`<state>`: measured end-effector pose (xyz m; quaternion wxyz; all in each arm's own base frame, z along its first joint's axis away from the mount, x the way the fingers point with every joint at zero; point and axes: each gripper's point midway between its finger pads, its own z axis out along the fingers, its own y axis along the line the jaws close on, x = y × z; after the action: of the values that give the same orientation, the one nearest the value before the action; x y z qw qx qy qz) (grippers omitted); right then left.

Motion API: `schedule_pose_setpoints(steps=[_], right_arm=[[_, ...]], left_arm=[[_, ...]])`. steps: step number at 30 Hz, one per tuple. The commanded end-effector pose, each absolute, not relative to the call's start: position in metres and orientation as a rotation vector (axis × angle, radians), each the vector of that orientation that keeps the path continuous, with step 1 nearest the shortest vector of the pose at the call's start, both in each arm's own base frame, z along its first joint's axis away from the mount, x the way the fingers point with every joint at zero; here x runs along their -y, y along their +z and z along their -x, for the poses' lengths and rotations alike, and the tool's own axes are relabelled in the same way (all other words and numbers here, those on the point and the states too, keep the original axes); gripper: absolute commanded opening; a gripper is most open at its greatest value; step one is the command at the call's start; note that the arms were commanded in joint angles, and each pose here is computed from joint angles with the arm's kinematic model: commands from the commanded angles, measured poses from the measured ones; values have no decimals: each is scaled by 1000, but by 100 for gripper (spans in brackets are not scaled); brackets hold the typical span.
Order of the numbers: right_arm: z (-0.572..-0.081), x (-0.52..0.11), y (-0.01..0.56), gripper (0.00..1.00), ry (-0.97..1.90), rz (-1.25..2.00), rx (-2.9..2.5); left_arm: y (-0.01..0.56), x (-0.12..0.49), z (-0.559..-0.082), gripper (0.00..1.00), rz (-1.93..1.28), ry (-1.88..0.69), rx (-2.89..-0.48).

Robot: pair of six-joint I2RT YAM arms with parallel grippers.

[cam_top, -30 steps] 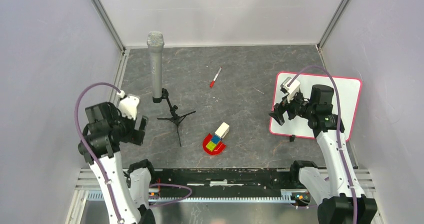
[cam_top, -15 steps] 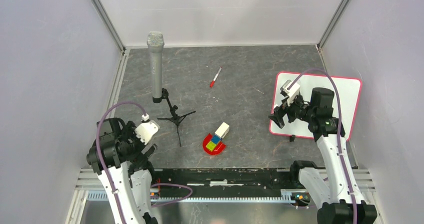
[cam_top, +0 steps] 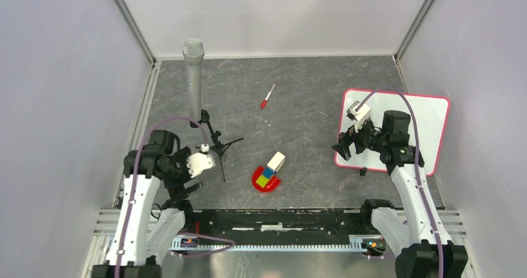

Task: Write a sentence on the whiteboard
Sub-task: Move the distractor to the center of the board.

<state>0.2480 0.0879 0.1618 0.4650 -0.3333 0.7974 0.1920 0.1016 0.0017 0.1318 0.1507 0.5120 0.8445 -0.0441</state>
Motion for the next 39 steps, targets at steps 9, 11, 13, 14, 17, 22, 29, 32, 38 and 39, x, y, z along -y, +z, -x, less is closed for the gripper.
schedule_pose_setpoints(steps=[9, 11, 13, 14, 17, 22, 29, 32, 38, 39], right_arm=[[-253, -83, 158, 97, 421, 809, -1954], [-253, -83, 157, 98, 420, 807, -1959], [-253, -82, 157, 97, 417, 808, -1962], [-253, -82, 157, 97, 413, 810, -1960], [-253, -81, 154, 97, 408, 816, -1964], [-252, -81, 150, 97, 401, 831, -1958], [-249, -79, 140, 97, 376, 848, -1948], [-247, -78, 135, 97, 370, 846, -1944], [-246, -77, 128, 97, 359, 833, -1942], [-246, -77, 128, 97, 356, 832, -1941]], left_arm=[[137, 23, -119, 100, -1609, 81, -2287], [134, 28, -120, 100, -1672, 118, -2273], [132, 35, -122, 100, -1757, 162, -2233], [130, 39, -121, 100, -1812, 185, -2206], [128, 53, -121, 98, -1946, 194, -2150], [128, 93, -116, 95, -2168, 132, -2003], [130, 158, -128, 88, -2356, 228, -1685], [125, 175, -135, 86, -2410, 327, -1541], [110, 187, -163, 80, -2422, 532, -1379], [108, 189, -165, 78, -2412, 539, -1391]])
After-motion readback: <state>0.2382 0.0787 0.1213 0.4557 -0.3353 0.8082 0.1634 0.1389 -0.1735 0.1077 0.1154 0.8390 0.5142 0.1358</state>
